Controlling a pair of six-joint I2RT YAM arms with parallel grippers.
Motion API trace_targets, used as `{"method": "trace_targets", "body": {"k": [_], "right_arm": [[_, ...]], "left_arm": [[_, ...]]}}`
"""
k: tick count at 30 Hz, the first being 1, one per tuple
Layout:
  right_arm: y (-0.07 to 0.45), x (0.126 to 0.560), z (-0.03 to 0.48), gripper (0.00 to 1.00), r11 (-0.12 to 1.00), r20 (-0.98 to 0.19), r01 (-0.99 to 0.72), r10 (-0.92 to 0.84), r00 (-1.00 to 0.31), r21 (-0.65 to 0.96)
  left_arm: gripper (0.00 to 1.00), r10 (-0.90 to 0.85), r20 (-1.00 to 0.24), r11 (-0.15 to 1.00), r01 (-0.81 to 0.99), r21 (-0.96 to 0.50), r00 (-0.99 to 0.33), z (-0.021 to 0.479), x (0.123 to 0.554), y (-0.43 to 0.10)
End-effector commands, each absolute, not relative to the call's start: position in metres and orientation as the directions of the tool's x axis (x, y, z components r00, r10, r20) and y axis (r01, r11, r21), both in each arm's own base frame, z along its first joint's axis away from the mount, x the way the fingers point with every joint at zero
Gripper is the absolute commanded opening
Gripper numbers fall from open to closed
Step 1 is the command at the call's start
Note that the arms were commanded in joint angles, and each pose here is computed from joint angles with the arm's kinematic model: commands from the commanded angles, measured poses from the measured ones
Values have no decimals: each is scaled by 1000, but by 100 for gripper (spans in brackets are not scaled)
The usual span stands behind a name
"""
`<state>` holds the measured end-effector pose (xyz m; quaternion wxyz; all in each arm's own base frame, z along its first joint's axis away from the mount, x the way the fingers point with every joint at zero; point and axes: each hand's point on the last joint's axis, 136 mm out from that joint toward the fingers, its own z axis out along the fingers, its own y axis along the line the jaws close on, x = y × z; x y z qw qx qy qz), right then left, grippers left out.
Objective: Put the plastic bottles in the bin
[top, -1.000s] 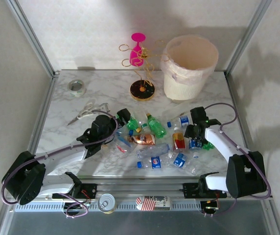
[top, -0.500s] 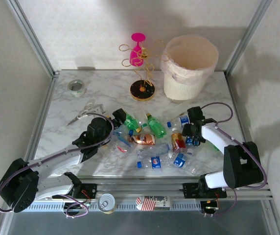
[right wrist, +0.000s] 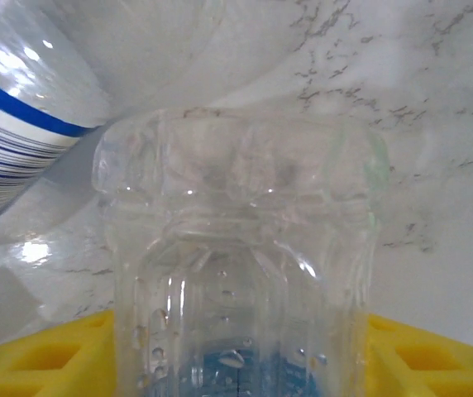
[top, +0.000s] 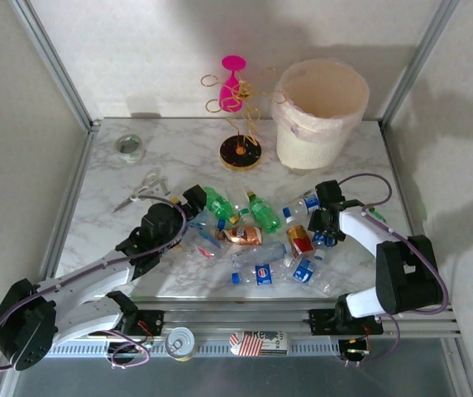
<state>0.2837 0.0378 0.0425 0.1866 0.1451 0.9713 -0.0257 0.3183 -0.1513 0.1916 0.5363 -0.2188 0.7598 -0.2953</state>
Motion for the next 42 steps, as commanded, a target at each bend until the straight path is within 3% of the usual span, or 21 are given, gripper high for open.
{"method": "trace_targets", "body": {"k": [1,7,14,20,26,34,42], "right_arm": [[40,293,77,55,958,-450,285,272,-850,40],[62,313,167,52,957,-604,185,286,-744,225],[94,339,319,51,901,-805,-71,343,-484,427],[99,377,424,51,890,-897,-179,375,-232,418],[98,433,482,50,901,-921,-192,378,-94,390],[76,516,482,49,925,-929,-89,368,-31,369],[61,578,412,48,933,-921,-15,353,-164,360]], "left_arm": [[100,-650,-699,741,-46,-670,-297,188,315,-141],[100,-666,-687,729,-56,-682,-290,184,314,-137],[100,-662,-677,723,-38,-690,-322,180,313,-142],[100,-654,-653,709,-10,-705,-382,175,311,-154],[100,-632,-641,708,13,-706,-435,169,306,-162],[100,-603,-654,724,33,-690,-456,170,296,-160],[100,-593,-659,742,6,-671,-463,161,281,-146]]}}
